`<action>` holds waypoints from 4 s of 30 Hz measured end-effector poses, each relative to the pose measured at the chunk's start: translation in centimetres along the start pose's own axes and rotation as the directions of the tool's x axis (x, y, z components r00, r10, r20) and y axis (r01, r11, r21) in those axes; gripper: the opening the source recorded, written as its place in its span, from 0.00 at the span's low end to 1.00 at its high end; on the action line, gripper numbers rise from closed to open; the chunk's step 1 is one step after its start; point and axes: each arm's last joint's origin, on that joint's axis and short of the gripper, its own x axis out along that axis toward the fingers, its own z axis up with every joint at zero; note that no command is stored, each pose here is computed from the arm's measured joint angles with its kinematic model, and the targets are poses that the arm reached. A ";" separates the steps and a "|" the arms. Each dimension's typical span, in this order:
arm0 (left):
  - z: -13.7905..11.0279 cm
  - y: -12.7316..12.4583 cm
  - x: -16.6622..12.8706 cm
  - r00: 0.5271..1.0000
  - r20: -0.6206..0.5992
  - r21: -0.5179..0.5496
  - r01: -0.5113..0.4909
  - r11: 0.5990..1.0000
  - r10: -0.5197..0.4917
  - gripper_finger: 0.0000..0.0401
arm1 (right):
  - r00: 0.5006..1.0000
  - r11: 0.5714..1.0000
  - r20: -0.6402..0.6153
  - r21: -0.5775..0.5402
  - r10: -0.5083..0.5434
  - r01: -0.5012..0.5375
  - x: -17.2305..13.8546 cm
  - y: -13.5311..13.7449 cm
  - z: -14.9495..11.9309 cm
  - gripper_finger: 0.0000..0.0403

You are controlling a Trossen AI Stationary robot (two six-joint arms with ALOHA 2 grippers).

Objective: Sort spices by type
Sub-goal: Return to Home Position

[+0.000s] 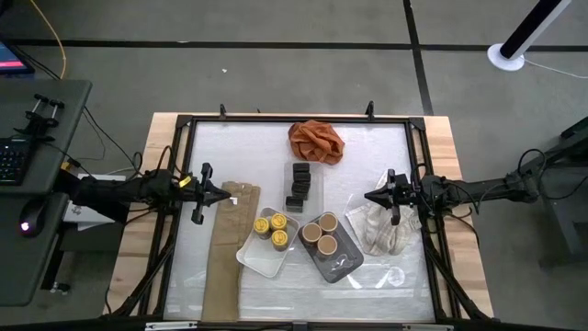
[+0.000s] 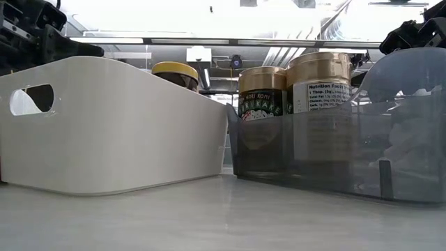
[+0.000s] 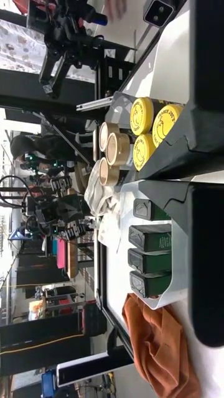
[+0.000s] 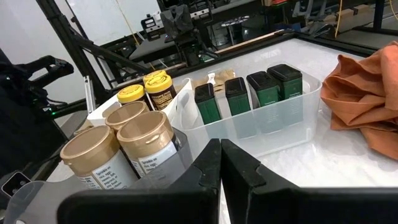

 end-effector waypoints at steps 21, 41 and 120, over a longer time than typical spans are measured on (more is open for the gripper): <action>0.0 0.0 0.0 1.000 0.000 0.000 -0.001 1.000 0.001 0.00 | 0.982 0.925 0.185 -0.376 0.030 0.043 -1.2 -0.1 1.4 0.00; -0.1 0.0 0.1 1.000 -0.019 0.000 -0.004 1.000 0.004 0.00 | 0.989 0.952 0.140 -0.305 0.040 0.005 -1.0 -0.2 1.1 0.00; -0.1 0.0 0.1 1.000 -0.018 0.000 -0.004 1.000 0.004 0.00 | 0.989 0.964 0.139 -0.264 0.039 -0.001 -1.0 -0.2 1.1 0.00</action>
